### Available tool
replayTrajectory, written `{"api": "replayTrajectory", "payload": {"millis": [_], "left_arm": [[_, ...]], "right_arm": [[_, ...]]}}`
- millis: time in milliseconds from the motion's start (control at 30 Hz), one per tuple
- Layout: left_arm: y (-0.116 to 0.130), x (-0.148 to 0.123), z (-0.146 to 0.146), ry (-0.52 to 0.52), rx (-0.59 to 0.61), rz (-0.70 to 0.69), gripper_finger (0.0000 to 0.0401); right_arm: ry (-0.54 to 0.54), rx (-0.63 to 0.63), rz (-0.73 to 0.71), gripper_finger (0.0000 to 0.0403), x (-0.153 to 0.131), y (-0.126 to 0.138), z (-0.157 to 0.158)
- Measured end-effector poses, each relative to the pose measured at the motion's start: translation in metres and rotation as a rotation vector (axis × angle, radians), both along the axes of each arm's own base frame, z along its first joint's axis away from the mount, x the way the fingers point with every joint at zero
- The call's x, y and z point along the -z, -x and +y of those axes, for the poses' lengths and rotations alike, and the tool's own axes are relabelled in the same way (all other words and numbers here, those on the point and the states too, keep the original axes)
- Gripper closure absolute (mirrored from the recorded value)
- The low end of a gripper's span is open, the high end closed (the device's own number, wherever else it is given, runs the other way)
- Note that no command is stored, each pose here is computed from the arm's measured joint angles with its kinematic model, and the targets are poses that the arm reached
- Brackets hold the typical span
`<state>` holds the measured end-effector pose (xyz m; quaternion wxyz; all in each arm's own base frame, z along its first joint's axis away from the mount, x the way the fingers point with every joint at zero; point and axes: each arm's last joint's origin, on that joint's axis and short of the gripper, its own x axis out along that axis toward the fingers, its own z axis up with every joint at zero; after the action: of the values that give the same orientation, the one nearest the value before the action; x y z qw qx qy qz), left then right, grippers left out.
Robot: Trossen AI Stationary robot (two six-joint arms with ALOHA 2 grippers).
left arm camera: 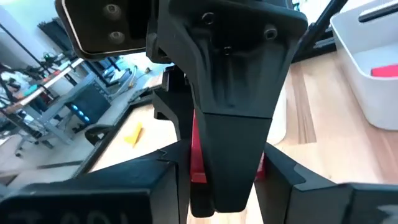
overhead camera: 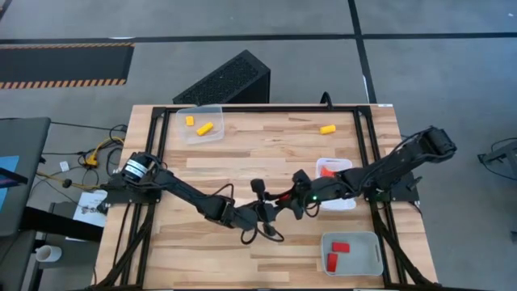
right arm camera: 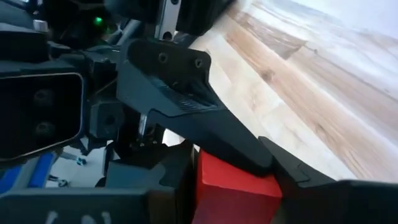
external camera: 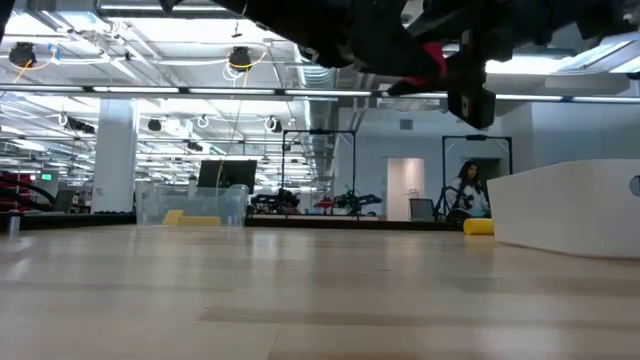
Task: Sort & place blocks by color
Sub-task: Put the red block into the gray bin
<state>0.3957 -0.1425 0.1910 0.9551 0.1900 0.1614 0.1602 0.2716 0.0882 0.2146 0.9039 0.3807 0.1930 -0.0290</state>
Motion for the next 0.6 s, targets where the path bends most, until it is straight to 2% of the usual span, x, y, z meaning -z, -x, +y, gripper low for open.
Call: {"api": "replayTrajectory", "payload": {"millis": [67, 200, 333, 467, 600], "left_arm": [[0.002, -0.004, -0.004, -0.007, 0.019, -0.009, 0.028], [0.015, -0.02, -0.012, 0.004, 0.035, -0.012, 0.0192], [0.03, -0.057, -0.013, 0.064, 0.065, -0.074, 0.0127], [0.045, -0.076, -0.012, 0.073, 0.097, -0.057, 0.0107], [0.062, -0.083, -0.003, 0.133, 0.148, -0.13, 0.0118]], "right_arm": [[0.02, -0.019, -0.001, 0.0255, -0.004, 0.004, 0.0], [0.104, -0.109, 0.004, 0.0281, -0.015, 0.019, 0.005], [0.151, -0.166, -0.014, 0.0281, -0.029, 0.036, 0.011], [0.185, -0.238, 0.012, 0.0278, -0.037, 0.058, 0.019], [0.217, -0.359, 0.045, 0.0277, -0.041, 0.084, 0.034]]}}
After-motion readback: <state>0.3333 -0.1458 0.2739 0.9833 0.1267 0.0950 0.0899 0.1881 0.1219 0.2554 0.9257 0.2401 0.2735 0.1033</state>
